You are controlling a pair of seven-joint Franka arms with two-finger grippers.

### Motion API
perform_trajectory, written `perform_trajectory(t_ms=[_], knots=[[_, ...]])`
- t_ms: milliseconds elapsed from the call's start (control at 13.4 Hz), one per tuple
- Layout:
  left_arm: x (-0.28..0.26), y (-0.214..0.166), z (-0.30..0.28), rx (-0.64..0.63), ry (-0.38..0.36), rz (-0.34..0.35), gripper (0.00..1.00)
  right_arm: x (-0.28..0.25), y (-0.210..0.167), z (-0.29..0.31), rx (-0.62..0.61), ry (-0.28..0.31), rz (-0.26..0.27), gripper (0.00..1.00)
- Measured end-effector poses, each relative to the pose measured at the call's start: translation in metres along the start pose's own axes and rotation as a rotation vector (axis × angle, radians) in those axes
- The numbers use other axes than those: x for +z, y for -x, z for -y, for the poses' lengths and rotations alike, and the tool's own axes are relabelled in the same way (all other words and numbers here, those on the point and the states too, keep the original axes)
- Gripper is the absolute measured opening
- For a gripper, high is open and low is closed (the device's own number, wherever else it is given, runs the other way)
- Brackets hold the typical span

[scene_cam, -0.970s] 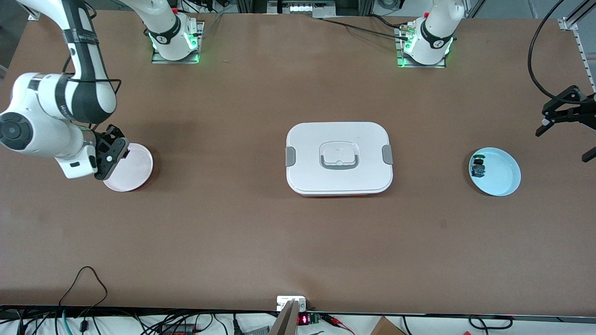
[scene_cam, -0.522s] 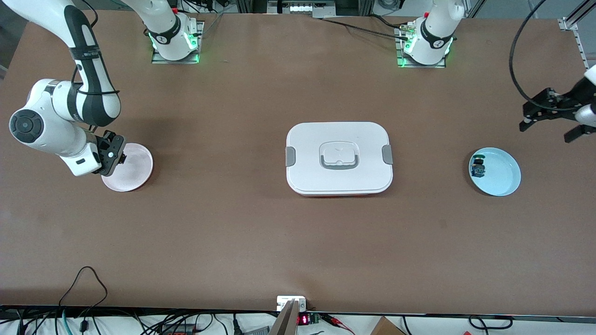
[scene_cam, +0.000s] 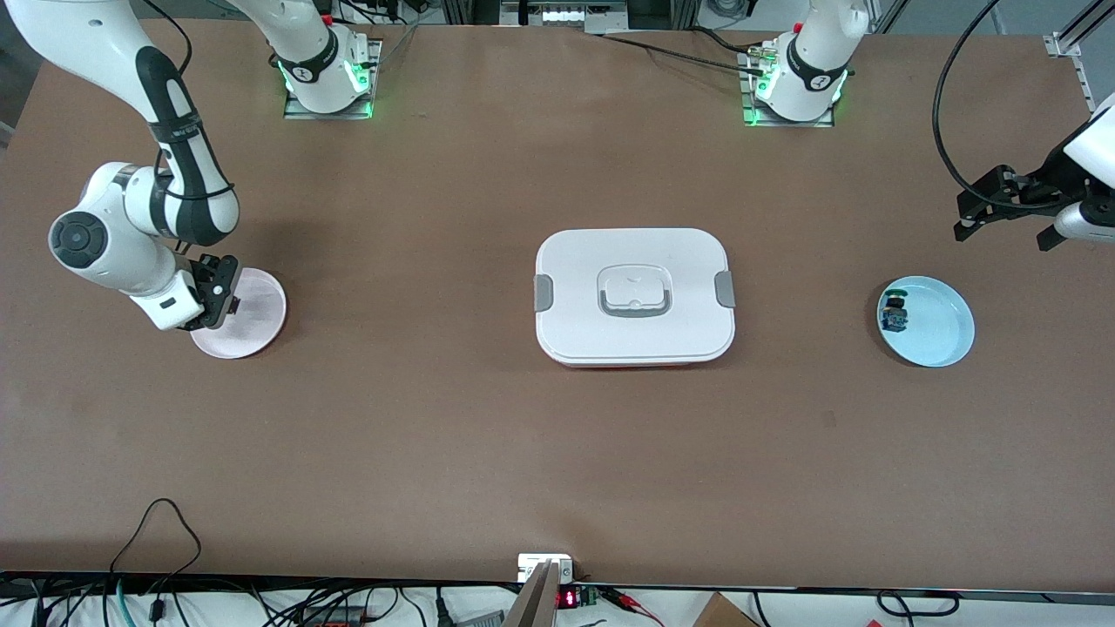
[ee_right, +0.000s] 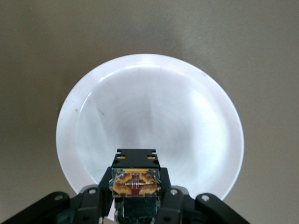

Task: Transfer orange switch to right arm and place
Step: 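Lower the orange switch onto the white plate with the right gripper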

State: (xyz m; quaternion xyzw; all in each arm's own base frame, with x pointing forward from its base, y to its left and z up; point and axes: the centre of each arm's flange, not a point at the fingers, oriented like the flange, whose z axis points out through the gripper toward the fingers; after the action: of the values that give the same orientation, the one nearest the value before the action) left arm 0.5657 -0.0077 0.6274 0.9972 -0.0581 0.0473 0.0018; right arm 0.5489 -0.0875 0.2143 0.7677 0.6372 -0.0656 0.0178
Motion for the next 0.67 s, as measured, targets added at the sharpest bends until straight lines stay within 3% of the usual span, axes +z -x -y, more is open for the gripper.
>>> perform_trajectory(t_ms=[672], knots=[[-0.003, 0.003, 0.006, -0.016, -0.001, 0.002, 1.0, 0.008, -0.012, 0.003, -0.034, 0.027, -0.005, 0.41]])
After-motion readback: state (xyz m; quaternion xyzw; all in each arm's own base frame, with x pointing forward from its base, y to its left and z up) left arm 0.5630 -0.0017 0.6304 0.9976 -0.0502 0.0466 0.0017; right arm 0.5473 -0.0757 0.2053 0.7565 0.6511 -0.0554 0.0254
